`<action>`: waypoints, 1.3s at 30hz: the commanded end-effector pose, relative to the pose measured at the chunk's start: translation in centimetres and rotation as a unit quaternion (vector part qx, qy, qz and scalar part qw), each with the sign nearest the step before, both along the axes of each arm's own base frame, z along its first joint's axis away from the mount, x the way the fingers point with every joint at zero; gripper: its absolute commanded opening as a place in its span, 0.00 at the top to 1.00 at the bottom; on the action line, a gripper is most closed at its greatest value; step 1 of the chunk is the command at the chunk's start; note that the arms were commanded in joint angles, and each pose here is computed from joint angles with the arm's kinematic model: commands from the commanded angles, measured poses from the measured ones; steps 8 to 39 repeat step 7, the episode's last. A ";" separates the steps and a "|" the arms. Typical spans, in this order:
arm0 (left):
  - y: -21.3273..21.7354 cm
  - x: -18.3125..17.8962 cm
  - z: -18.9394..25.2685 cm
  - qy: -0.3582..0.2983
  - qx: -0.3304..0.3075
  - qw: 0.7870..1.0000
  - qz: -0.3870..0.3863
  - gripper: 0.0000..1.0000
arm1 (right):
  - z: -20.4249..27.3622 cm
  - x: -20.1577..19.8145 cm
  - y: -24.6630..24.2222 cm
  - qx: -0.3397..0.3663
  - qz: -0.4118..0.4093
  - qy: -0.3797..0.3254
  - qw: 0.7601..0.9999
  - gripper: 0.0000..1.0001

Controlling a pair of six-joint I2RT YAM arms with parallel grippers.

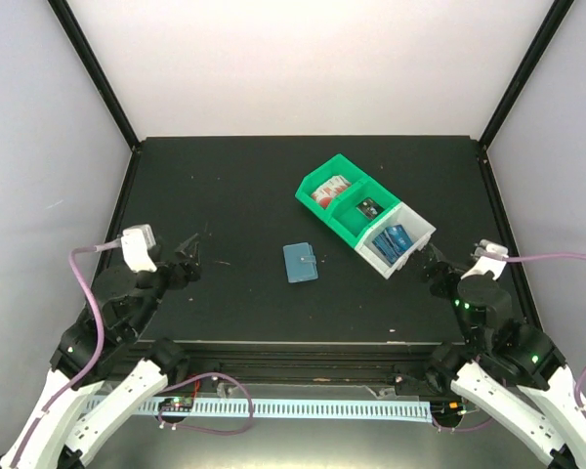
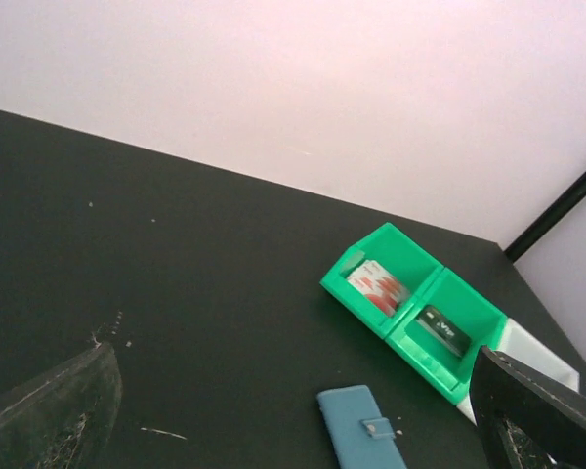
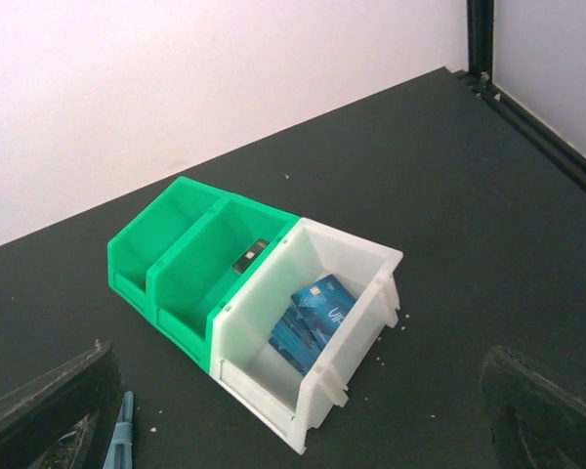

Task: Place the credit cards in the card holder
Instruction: Reset both arms

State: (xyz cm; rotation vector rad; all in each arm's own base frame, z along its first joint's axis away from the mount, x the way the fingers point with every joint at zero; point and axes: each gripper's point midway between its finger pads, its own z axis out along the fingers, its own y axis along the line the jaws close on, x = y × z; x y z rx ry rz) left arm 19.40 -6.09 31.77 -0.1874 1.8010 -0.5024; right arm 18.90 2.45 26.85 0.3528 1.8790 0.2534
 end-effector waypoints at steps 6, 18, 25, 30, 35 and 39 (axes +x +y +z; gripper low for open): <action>1.6 0.0 0.9 -0.009 0.058 0.998 0.028 0.01 | 1.7 -0.1 -1.2 -0.003 -0.030 -0.011 0.999 0.00; 1.5 0.0 0.8 -0.009 0.060 0.998 0.028 0.01 | 1.6 -0.1 -1.1 -0.003 -0.028 -0.010 1.000 0.00; 1.5 0.0 0.8 -0.009 0.060 0.998 0.028 0.01 | 1.6 -0.1 -1.1 -0.003 -0.028 -0.010 1.000 0.00; 1.5 0.0 0.8 -0.009 0.060 0.998 0.028 0.01 | 1.6 -0.1 -1.1 -0.003 -0.028 -0.010 1.000 0.00; 1.5 0.0 0.8 -0.009 0.060 0.998 0.028 0.01 | 1.6 -0.1 -1.1 -0.003 -0.028 -0.010 1.000 0.00; 1.5 0.0 0.8 -0.009 0.060 0.998 0.028 0.01 | 1.6 -0.1 -1.1 -0.003 -0.028 -0.010 1.000 0.00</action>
